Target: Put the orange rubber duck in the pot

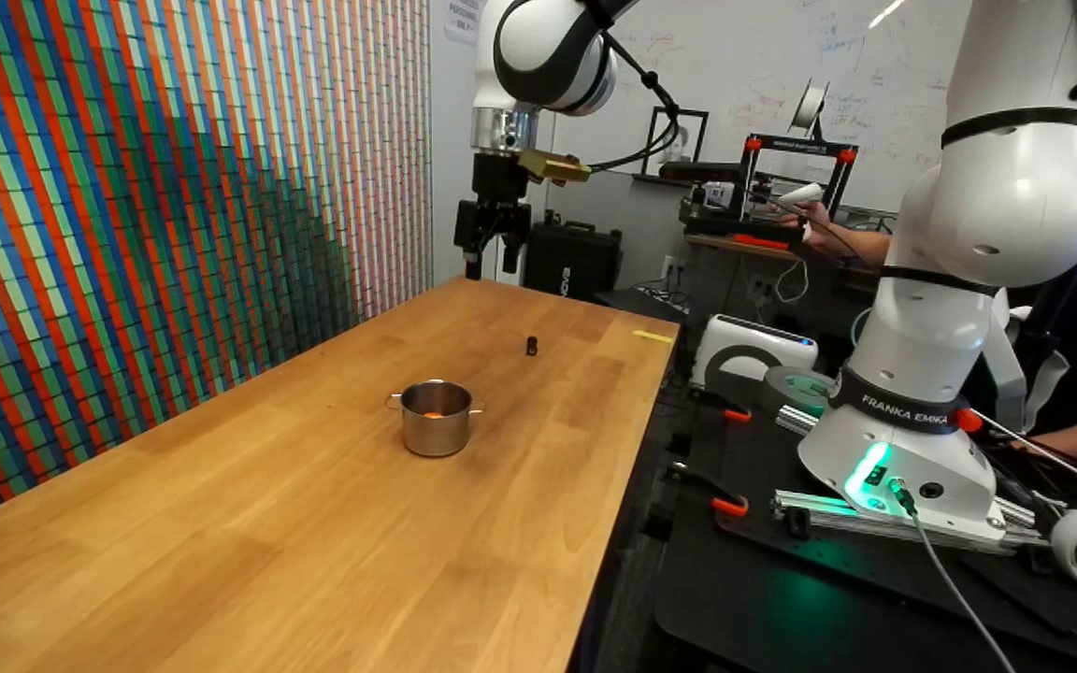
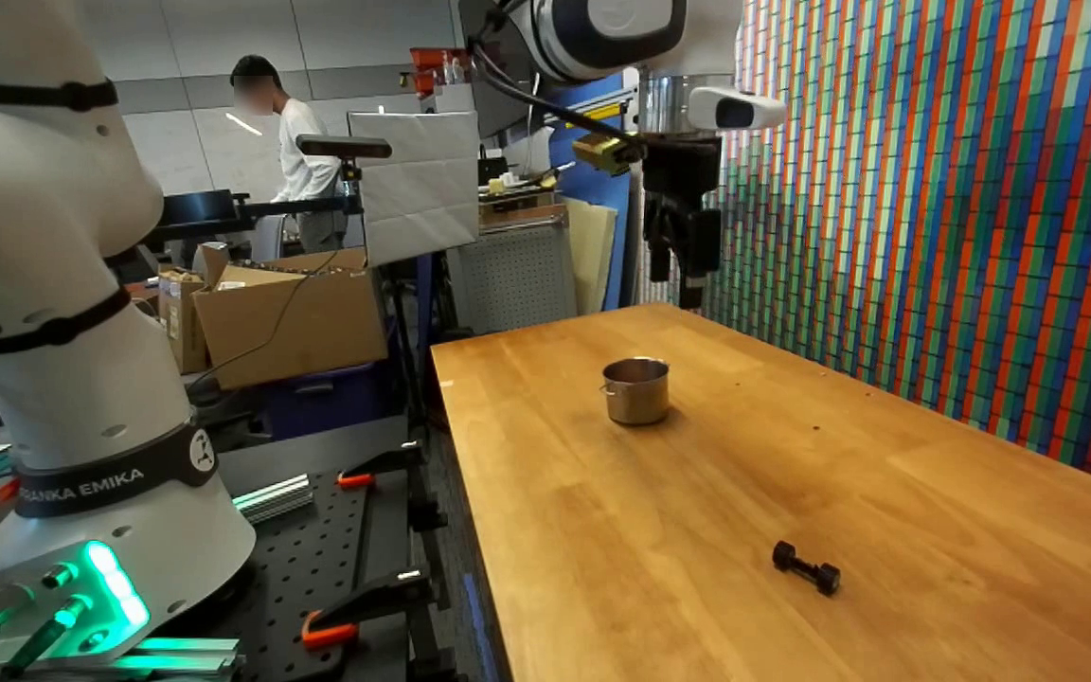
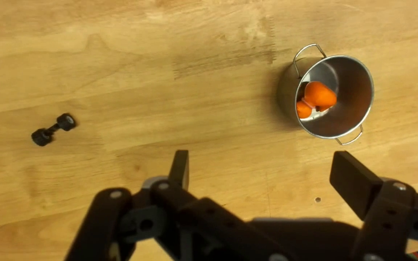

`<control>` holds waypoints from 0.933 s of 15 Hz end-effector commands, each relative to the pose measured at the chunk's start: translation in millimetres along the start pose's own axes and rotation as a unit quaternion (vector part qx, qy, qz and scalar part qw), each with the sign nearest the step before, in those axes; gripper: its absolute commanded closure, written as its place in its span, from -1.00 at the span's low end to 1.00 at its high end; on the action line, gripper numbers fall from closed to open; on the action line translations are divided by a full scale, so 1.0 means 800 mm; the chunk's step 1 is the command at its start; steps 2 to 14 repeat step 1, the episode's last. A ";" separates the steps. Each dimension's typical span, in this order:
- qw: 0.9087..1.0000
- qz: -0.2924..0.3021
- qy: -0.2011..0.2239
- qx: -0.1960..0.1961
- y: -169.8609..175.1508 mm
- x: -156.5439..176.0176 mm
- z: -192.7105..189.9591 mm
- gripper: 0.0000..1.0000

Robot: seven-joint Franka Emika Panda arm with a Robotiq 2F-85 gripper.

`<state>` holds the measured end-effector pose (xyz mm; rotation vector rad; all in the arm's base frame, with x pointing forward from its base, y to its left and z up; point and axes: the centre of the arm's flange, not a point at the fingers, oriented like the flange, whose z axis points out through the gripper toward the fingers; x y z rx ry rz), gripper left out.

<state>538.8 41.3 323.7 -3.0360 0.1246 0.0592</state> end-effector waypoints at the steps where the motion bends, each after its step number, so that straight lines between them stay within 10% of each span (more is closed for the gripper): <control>1: 1.000 0.000 -0.003 0.000 0.000 0.000 0.004 -1.00; 14: 1.000 0.000 -0.003 0.000 0.000 0.000 0.004 -1.00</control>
